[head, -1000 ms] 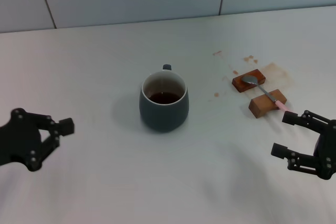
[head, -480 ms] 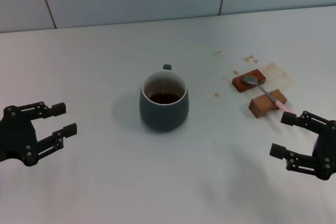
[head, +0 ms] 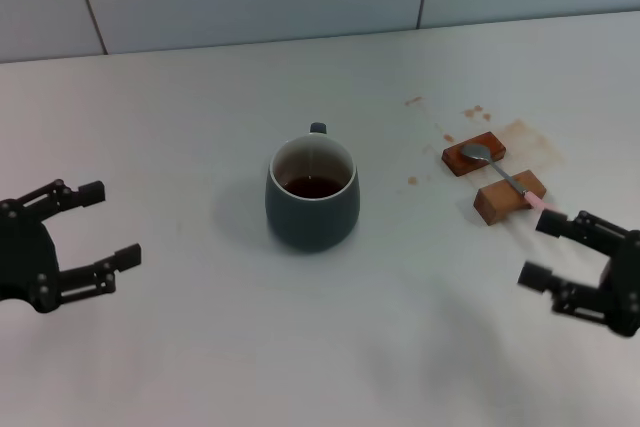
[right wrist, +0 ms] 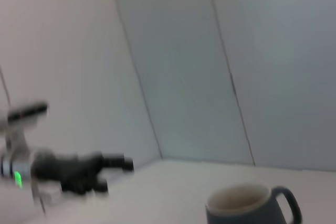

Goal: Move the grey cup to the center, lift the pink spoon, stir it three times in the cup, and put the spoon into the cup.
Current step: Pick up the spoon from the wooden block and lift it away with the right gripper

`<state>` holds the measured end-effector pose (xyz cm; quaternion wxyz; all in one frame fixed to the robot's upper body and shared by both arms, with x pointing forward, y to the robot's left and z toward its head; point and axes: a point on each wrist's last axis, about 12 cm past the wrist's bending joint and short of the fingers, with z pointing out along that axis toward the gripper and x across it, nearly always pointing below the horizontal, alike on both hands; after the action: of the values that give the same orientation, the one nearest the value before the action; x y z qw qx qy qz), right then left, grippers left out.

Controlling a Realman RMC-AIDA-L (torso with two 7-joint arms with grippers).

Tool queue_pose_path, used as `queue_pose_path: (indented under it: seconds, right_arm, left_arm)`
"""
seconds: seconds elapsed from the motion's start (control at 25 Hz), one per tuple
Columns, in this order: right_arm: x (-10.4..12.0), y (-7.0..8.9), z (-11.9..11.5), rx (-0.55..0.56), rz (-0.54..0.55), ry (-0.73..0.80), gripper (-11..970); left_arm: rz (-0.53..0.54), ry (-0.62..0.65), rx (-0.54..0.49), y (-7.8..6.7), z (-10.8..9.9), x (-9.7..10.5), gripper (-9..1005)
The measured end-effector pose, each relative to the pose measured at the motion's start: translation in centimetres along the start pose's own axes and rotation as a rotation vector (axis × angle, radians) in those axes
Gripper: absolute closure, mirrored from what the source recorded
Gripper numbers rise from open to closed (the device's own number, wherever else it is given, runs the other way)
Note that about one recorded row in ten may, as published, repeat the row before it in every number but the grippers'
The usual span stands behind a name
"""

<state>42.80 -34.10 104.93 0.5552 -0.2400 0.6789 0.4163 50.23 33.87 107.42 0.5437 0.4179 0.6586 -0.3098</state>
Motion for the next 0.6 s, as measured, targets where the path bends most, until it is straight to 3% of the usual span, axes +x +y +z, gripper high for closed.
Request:
queue_pose_path:
  seconds: [0.08,0.12,0.16,0.2,0.28,0.32,0.6]
  right_arm:
    - [-0.1,0.3,-0.2,0.001,0.131,-0.069,130]
    - [0.1,0.7,-0.4,0.013,0.323,-0.167,130]
    - [0.3,0.9,-0.5,0.023,0.437,-0.215,130]
    - [0.3,0.9,-0.5,0.023,0.437,-0.215,130]
    - [0.9,1.2,-0.9,0.046,0.657,-0.299,129]
    - [1.5,1.6,-1.3,0.067,0.836,-0.382,129]
    - [2.9,2.1,-3.0,0.148,1.145,-0.528,129]
  left_arm:
    - [-0.005,-0.005,-0.03,0.1,-0.2,0.1,137]
    - [-0.008,-0.017,-0.049,0.0,-0.4,0.2,137]
    - [-0.008,-0.017,-0.049,0.0,-0.4,0.2,137]
    - [-0.009,-0.022,-0.054,0.0,-0.4,0.2,137]
    - [-0.012,-0.031,-0.067,-0.2,-0.7,0.3,138]
    - [-0.013,-0.034,-0.072,-0.2,-0.8,0.4,138]
    - [-0.009,-0.065,-0.088,-0.3,-1.3,0.2,139]
